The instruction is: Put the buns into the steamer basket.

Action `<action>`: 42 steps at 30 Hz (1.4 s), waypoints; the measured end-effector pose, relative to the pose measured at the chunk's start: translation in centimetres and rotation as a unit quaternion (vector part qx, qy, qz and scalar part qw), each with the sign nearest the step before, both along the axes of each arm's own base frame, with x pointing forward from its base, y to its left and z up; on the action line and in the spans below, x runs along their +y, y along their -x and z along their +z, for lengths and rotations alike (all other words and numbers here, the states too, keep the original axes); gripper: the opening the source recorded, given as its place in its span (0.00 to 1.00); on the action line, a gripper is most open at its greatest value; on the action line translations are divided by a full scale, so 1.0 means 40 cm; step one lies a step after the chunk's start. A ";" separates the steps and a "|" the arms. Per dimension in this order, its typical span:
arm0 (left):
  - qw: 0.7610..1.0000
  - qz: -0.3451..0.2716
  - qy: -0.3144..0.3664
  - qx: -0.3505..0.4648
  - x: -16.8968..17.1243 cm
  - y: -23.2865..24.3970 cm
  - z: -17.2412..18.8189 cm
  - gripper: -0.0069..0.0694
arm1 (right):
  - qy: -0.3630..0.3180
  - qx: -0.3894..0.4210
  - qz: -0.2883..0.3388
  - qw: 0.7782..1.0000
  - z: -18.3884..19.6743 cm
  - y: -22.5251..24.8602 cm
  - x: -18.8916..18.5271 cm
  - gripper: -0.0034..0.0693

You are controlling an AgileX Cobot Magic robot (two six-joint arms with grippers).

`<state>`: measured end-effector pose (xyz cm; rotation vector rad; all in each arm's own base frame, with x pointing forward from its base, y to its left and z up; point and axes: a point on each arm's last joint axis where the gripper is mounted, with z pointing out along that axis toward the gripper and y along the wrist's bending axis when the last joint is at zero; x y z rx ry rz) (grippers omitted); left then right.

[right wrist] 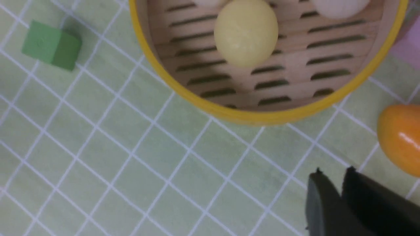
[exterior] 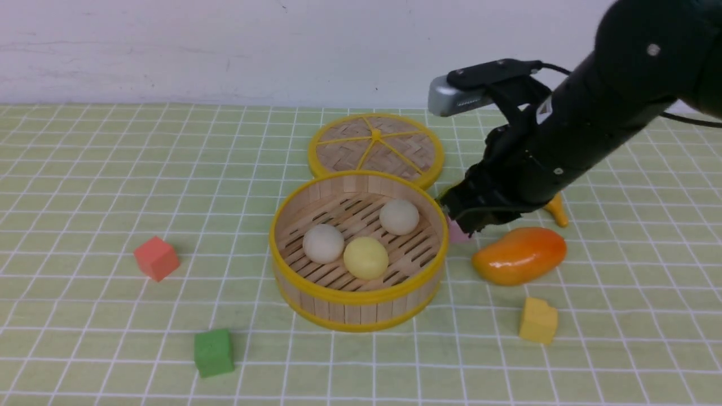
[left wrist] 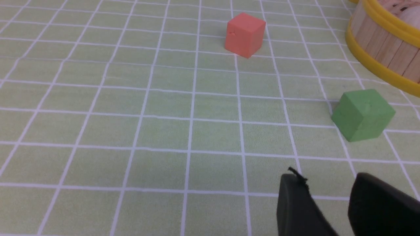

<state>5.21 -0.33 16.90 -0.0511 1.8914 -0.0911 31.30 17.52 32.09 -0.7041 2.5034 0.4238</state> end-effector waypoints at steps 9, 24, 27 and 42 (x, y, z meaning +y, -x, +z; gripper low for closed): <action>1.000 0.000 0.000 0.000 0.000 0.000 0.000 0.40 | -0.091 -0.074 -0.087 0.989 -0.092 0.050 -0.033 0.02; 1.000 0.000 0.000 0.000 0.000 0.000 0.000 0.40 | -0.123 -0.182 -0.088 0.971 -0.032 0.330 -0.184 0.02; 1.000 0.000 0.000 0.000 0.000 0.000 0.000 0.40 | -0.127 -0.183 -0.081 0.972 -0.023 0.365 -0.198 0.02; 1.000 0.000 0.000 0.000 0.000 0.000 0.000 0.40 | -0.120 -0.159 -0.068 0.978 -0.023 0.399 -0.208 0.03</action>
